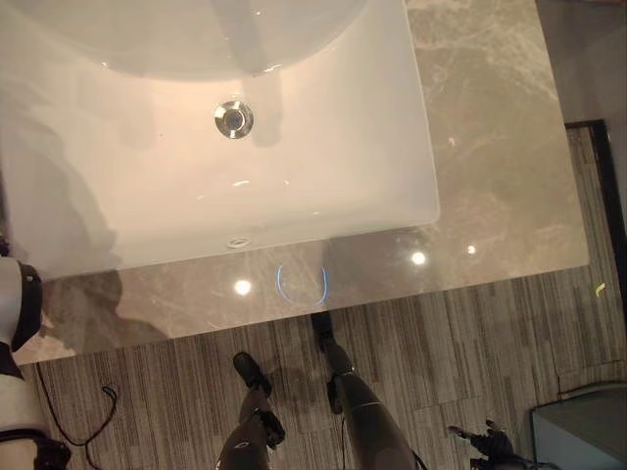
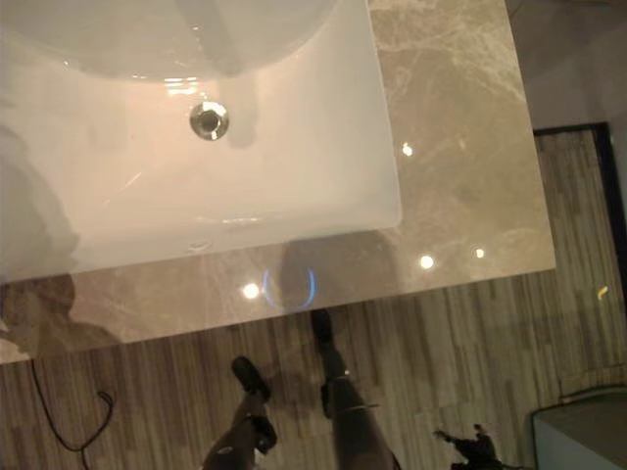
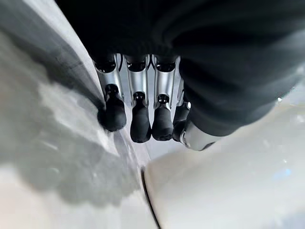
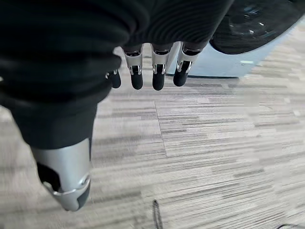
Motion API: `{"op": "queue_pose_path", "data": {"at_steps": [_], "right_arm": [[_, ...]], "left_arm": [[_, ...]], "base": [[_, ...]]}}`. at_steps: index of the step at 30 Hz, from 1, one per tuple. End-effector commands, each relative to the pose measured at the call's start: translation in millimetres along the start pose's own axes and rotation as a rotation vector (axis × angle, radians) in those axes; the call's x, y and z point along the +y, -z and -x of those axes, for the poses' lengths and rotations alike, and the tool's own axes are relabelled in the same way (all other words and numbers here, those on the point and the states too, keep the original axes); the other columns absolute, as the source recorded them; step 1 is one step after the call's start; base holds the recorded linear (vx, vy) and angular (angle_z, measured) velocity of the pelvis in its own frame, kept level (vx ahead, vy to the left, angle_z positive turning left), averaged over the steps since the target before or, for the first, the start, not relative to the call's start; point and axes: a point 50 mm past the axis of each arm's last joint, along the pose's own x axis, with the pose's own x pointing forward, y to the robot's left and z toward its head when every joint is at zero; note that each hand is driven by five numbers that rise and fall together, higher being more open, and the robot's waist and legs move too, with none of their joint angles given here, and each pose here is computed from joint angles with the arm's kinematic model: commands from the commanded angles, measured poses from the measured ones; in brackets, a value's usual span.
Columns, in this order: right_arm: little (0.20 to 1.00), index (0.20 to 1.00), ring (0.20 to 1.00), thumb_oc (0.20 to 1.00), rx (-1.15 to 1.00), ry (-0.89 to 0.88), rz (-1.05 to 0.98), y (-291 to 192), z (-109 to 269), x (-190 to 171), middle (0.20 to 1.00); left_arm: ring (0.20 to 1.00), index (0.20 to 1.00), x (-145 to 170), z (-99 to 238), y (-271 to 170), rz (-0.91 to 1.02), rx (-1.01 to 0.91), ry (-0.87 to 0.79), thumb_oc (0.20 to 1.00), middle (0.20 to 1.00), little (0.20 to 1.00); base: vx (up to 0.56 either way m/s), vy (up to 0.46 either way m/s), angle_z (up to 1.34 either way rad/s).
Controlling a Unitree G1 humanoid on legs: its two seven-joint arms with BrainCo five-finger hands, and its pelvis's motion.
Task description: Put brush and paste in cup on sink, flatten towel.
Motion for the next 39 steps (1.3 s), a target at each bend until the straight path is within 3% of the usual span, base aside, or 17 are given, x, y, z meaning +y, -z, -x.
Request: {"op": "queue_pose_path", "data": {"at_steps": [1, 15, 22, 27, 30, 35, 39], "right_arm": [[1.0, 1.0, 1.0, 1.0, 0.016, 0.085, 0.019, 7.3, -0.8, -39.4, 1.0], [1.0, 1.0, 1.0, 1.0, -0.083, -0.026, 0.012, 7.7, 8.3, -29.5, 1.0], [1.0, 1.0, 1.0, 1.0, -0.107, -0.067, 0.013, 6.5, 11.2, -24.5, 1.0], [1.0, 1.0, 1.0, 1.0, -0.139, -0.081, 0.011, 2.0, 13.1, -23.4, 1.0], [1.0, 1.0, 1.0, 1.0, -0.145, -0.087, 0.006, 3.0, 14.5, -21.9, 1.0], [1.0, 1.0, 1.0, 1.0, 0.004, -0.033, 0.049, 30.2, 12.0, -10.1, 1.0], [1.0, 1.0, 1.0, 1.0, 0.0, -0.002, 0.066, 26.8, 9.5, -17.1, 1.0]], "left_arm": [[0.2, 0.2, 12.0, -11.2, -36.6, -0.01, -0.135, -0.021, 0.2, 0.2, 0.2], [0.2, 0.2, -86.4, 26.6, -81.4, 0.055, -0.375, 0.306, 0.2, 0.2, 0.2], [0.2, 0.2, -104.6, 38.8, -82.2, 0.101, -0.386, 0.372, 0.2, 0.2, 0.2], [0.2, 0.2, -95.7, 41.5, -72.6, 0.122, -0.395, 0.361, 0.2, 0.2, 0.2], [0.2, 0.2, -76.0, 37.4, -71.8, 0.122, -0.43, 0.262, 0.2, 0.2, 0.2], [0.2, 0.2, -11.4, 18.5, -37.5, 0.08, -0.341, -0.05, 0.2, 0.2, 0.2], [0.2, 0.2, 28.0, 9.3, -19.1, 0.032, -0.264, -0.183, 0.2, 0.2, 0.2]], "base": [[0.0, 0.0, 0.0], [0.0, -0.003, 0.01], [0.0, 0.0, 0.0], [0.0, 0.0, 0.0], [-0.04, -0.036, -0.01], [-0.04, -0.026, 0.0], [0.01, 0.009, -0.03]]}}
